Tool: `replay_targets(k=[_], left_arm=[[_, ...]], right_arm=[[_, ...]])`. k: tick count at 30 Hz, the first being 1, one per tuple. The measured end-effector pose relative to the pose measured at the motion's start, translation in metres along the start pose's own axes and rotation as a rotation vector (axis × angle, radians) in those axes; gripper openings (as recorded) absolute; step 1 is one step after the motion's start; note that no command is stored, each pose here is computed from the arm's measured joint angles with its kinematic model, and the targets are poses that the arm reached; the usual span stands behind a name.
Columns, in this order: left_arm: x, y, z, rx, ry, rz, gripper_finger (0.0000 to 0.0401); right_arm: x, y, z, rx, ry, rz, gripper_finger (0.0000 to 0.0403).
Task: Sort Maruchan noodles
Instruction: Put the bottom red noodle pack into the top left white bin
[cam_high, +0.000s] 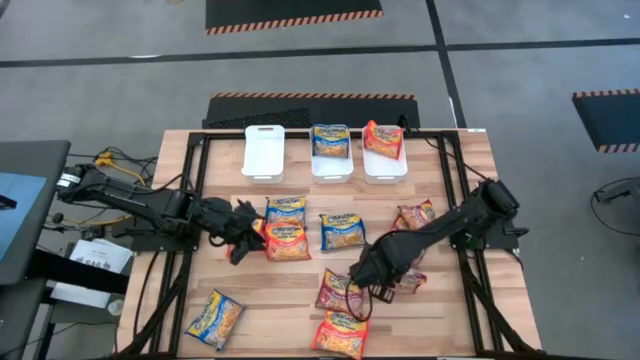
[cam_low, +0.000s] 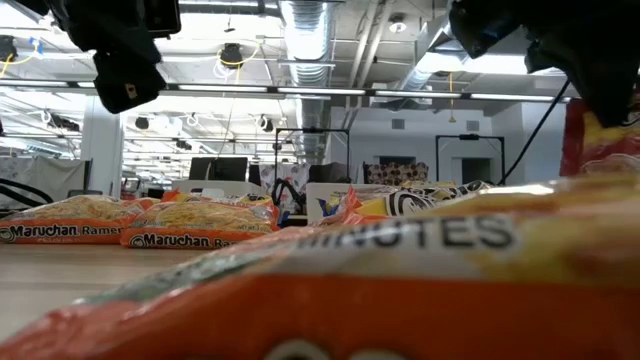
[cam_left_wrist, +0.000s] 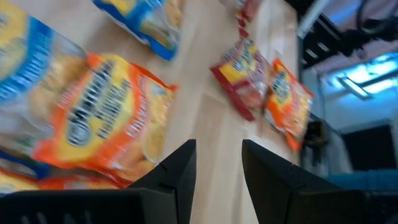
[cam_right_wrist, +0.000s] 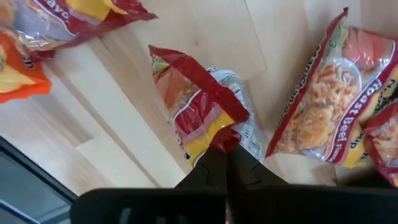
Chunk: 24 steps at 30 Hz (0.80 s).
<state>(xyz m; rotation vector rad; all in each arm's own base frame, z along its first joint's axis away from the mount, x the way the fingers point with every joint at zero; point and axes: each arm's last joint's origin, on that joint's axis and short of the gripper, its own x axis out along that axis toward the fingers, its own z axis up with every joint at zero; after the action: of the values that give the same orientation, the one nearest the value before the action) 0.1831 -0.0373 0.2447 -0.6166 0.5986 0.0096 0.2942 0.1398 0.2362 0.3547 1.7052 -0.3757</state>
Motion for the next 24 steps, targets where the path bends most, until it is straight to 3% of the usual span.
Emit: replay_targets(k=[4,10,18,24], left_arm=[[0.0,0.002,0.002,0.068,-0.05,0.061,0.0114],[0.0,-0.001,0.007,0.13,-0.1,0.036,0.0121],[-0.001,0.007,0.015,0.125,-0.116,0.036,0.0175],[-0.003,0.006,0.027,0.165,-0.241,0.029,0.0207]], right_arm=[[0.0,-0.003,0.004,-0.002,-0.003,-0.004,0.0005],[-0.011,-0.008,0.009,0.004,-0.024,-0.023,0.0005],[-0.03,-0.012,0.016,0.012,-0.09,-0.023,0.0005],[-0.047,-0.014,0.019,0.019,-0.147,-0.03,0.0005]])
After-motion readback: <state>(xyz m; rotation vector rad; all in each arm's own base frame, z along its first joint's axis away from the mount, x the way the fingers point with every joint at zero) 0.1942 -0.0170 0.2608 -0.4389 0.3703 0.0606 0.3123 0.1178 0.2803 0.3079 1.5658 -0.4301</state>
